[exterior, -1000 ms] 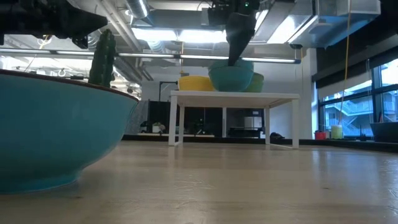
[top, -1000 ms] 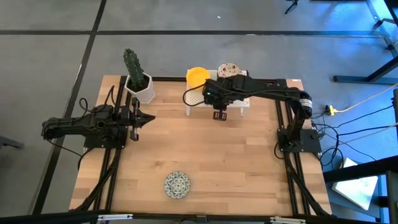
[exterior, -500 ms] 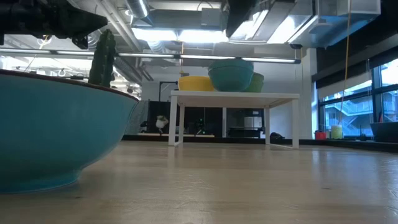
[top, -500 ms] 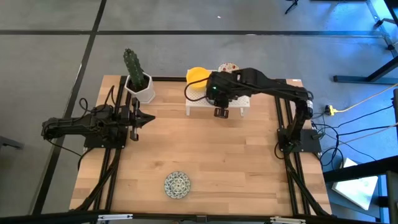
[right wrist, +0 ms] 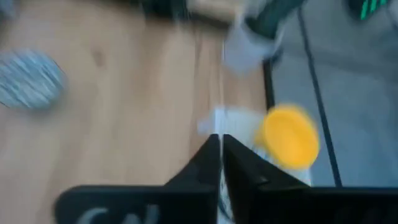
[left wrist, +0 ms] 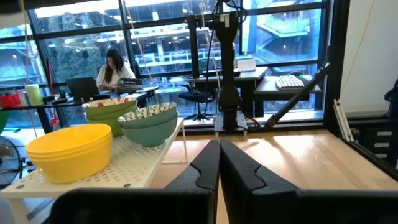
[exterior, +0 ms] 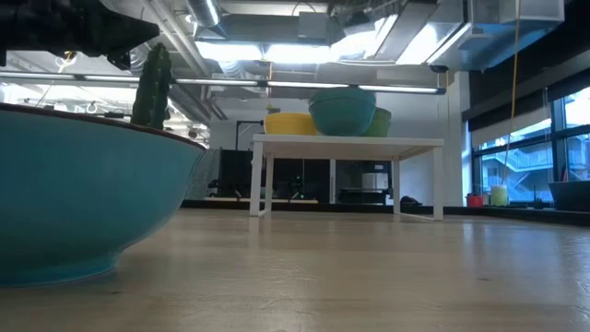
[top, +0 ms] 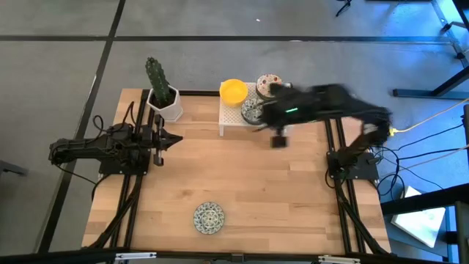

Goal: Pick & Place Mini bowls
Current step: Stack the blue bowl on top of the blue bowl on the shelf

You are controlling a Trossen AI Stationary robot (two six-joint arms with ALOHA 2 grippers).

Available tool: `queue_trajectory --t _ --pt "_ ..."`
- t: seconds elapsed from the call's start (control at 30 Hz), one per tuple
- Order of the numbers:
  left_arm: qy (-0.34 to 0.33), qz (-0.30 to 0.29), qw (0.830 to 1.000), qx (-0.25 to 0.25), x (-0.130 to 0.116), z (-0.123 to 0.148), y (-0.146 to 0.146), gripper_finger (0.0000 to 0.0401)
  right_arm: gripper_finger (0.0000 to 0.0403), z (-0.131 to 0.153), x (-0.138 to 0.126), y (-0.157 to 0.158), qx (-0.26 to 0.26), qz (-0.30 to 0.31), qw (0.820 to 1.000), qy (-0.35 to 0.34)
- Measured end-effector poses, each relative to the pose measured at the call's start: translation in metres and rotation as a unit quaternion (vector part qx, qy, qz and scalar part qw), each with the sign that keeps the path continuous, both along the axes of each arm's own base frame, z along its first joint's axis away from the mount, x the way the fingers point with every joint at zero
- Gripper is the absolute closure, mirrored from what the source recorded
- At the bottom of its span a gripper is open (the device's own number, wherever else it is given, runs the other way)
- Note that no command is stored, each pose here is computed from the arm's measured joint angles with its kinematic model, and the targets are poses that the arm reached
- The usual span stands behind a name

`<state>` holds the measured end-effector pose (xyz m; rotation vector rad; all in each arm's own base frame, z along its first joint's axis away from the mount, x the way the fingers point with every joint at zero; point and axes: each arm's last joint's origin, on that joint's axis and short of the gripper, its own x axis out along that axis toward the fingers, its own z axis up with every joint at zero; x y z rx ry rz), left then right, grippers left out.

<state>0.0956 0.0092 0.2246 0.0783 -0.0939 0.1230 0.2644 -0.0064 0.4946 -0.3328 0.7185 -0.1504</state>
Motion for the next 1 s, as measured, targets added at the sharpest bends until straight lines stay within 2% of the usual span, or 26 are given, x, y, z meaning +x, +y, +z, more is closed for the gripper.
queue_trajectory --t 0.1,0.2,0.37,0.53,0.73,0.87,1.0 --pt "0.003 0.001 1.000 0.011 0.000 0.000 0.000 0.0397 0.0395 0.034 -0.054 0.004 0.036 0.058 0.993 -0.092" --pt "0.001 0.004 1.000 0.019 0.000 0.000 0.000 0.0397 0.0389 0.050 -0.101 0.008 0.071 0.085 0.980 -0.164" --pt "-0.001 0.016 1.000 0.020 0.000 0.001 0.001 0.0397 0.0398 0.031 -0.152 0.011 0.091 0.100 0.971 -0.197" --pt "0.002 0.018 0.999 0.040 0.000 0.001 0.001 0.0397 0.0395 -0.023 -0.173 0.009 0.130 0.080 0.958 -0.243" --pt "0.002 0.018 0.999 0.035 0.000 0.001 0.001 0.0397 0.0399 -0.116 -0.177 0.010 0.154 0.078 0.945 -0.279" --pt "0.019 0.011 0.999 0.027 0.000 -0.003 0.000 0.0397 0.0396 -0.168 -0.178 0.010 0.173 0.090 0.923 -0.330" --pt "0.029 0.011 0.999 0.025 0.000 -0.005 0.001 0.0397 0.0400 -0.201 -0.181 0.010 0.184 0.098 0.904 -0.373"
